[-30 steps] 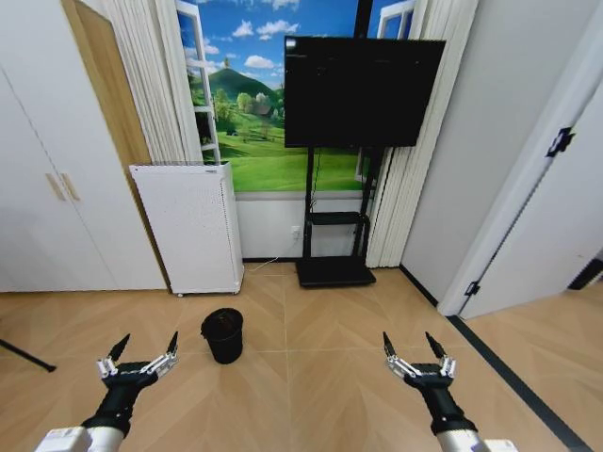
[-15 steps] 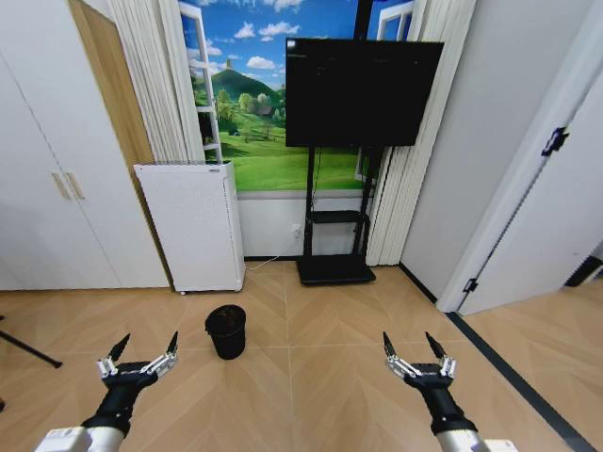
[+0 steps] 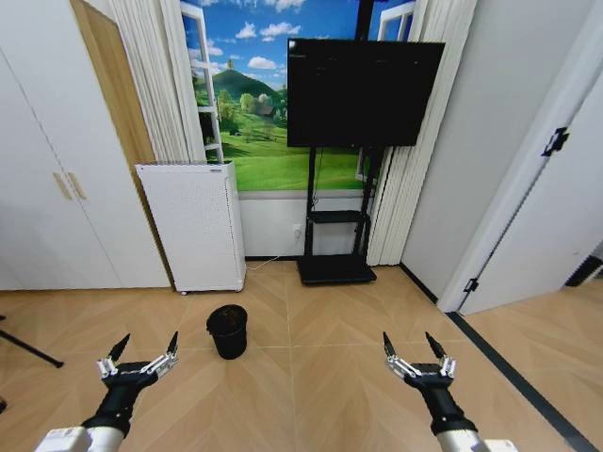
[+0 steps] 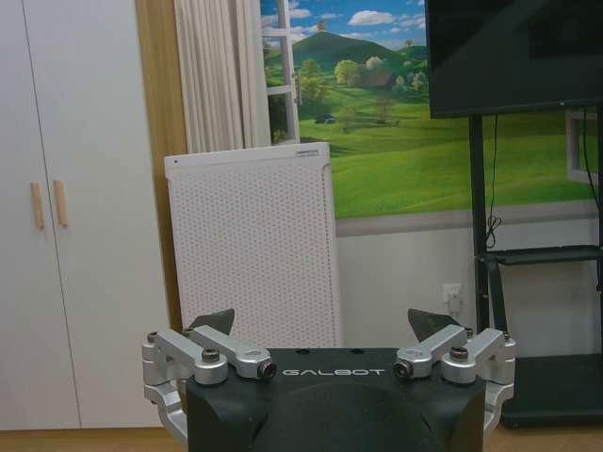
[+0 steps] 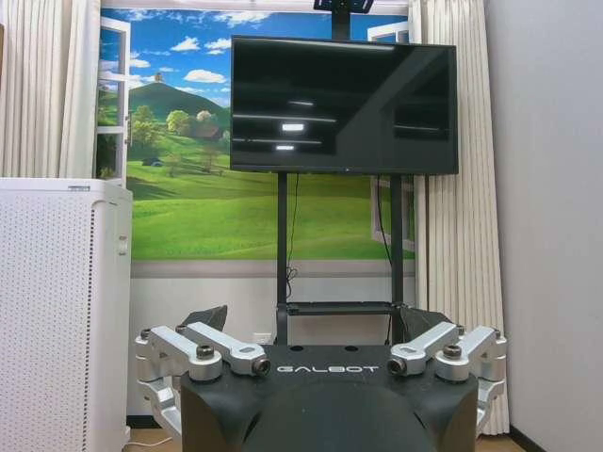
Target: Pick up the trash bin and place the garbage on the floor into it.
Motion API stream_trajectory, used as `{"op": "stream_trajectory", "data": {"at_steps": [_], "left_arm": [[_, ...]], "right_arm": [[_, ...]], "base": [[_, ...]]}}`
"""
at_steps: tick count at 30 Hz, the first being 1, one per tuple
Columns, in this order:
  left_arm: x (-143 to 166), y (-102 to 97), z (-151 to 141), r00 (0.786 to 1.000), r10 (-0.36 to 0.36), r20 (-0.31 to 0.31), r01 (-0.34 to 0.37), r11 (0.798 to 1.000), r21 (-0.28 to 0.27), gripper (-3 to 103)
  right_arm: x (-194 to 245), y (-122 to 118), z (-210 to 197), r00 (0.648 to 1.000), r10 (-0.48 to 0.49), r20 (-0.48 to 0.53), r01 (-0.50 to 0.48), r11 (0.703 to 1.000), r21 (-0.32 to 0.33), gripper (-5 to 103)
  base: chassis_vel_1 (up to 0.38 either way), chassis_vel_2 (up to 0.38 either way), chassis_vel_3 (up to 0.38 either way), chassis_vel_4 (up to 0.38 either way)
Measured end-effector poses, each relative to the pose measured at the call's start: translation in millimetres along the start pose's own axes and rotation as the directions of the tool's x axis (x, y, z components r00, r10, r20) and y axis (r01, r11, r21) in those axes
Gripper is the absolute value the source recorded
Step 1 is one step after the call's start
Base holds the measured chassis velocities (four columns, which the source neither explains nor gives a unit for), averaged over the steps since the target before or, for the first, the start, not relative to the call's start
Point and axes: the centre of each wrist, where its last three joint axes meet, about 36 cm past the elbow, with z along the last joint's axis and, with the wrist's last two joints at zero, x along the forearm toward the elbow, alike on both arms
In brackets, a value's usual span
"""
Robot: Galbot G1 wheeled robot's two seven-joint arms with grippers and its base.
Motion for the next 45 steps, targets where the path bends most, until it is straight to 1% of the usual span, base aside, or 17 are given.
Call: {"op": "stream_trajectory", "data": {"at_steps": [5,11,29,33,45], "left_arm": [[0.0,0.0,0.0,1.000,0.000,0.000,0.000,1.000,0.000,100],[0.0,0.0,0.0,1.000,0.000,0.000,0.000,1.000,0.000,100],[0.0,0.0,0.0,1.000,0.000,0.000,0.000,1.000,0.000,100],[0.0,0.0,0.0,1.000,0.000,0.000,0.000,1.000,0.000,100],[0.0,0.0,-0.1,1.000,0.000,0.000,0.000,1.000,0.000,100]], "right_arm": [[0.0,0.0,0.0,1.000,0.000,0.000,0.000,1.000,0.000,100],[-0.1,0.0,0.0,1.000,0.000,0.000,0.000,1.000,0.000,100],[0.0,0.0,0.0,1.000,0.000,0.000,0.000,1.000,0.000,100],[0.1,0.0,0.0,1.000,0.000,0.000,0.000,1.000,0.000,100],[-0.1,0.0,-0.1,1.000,0.000,0.001,0.000,1.000,0.000,100]], "base": [[0.041,-0.043,-0.047,0.043],[0.166,-0.142,-0.134,0.154],[0.255,-0.250,-0.269,0.245],[0.016,-0.046,-0.103,0.059],[-0.042,0.025,0.048,-0.039]]}}
